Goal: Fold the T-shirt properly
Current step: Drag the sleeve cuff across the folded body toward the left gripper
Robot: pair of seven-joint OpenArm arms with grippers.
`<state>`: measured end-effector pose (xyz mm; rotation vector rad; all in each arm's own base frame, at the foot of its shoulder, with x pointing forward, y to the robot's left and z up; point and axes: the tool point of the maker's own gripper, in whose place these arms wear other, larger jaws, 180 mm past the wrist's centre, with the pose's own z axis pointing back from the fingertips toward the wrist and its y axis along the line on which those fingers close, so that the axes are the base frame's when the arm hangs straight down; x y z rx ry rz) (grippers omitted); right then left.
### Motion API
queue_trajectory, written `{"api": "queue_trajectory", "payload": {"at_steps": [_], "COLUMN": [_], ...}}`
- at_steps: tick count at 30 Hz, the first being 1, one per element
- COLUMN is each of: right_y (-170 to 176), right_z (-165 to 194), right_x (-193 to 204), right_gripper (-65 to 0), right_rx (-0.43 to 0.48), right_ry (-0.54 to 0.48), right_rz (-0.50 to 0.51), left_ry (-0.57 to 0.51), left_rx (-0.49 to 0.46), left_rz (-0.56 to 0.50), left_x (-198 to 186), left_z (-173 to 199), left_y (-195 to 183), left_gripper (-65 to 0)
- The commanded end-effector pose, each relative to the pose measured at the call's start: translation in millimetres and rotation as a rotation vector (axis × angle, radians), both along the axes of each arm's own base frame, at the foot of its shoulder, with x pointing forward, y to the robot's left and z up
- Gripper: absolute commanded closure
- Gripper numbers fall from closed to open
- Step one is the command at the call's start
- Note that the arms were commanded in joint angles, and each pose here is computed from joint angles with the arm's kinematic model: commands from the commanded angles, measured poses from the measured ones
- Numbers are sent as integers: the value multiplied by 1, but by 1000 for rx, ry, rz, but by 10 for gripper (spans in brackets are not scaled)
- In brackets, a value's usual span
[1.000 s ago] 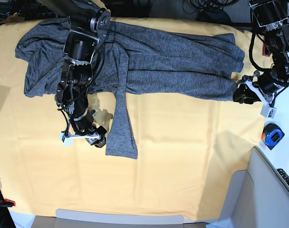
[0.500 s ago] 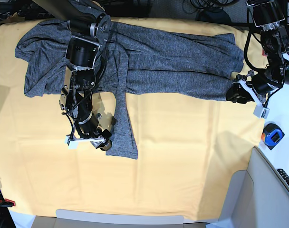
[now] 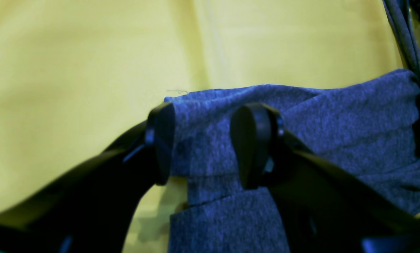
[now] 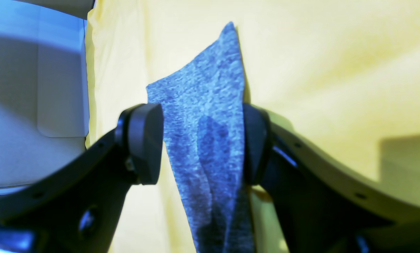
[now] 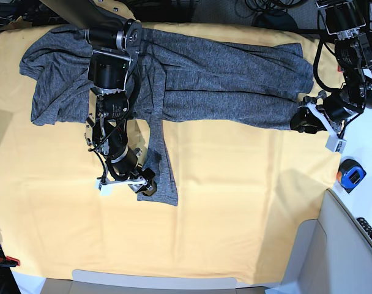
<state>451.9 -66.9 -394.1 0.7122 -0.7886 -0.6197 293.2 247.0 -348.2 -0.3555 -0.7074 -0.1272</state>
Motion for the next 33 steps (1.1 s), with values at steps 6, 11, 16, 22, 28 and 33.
{"api": "queue_trajectory", "payload": {"at_steps": [6, 11, 16, 22, 28, 33], "right_y": [12, 32, 83, 180, 226, 253], "right_z": [-9, -5, 34, 87, 119, 129], "right_x": [-6, -11, -40, -112, -162, -177], "right_gripper": [-137, -5, 0, 0, 0, 0], "right_rx": [28, 10, -105, -145, -278, -323], "right_ry": [48, 56, -83, -240, -386, -462], "right_rz": [28, 123, 330, 573, 760, 870], "left_ry": [-55, -60, -79, -137, -195, -247], "left_rx": [8, 12, 17, 31, 56, 83], "left_rz": [2, 3, 33, 134, 204, 230], "left_x": [10, 10, 11, 11, 8, 7], "left_z": [15, 17, 24, 43, 63, 81], "left_y": [5, 6, 17, 50, 74, 83], "left_gripper": [-286, -286, -286, -286, -286, -286]}}
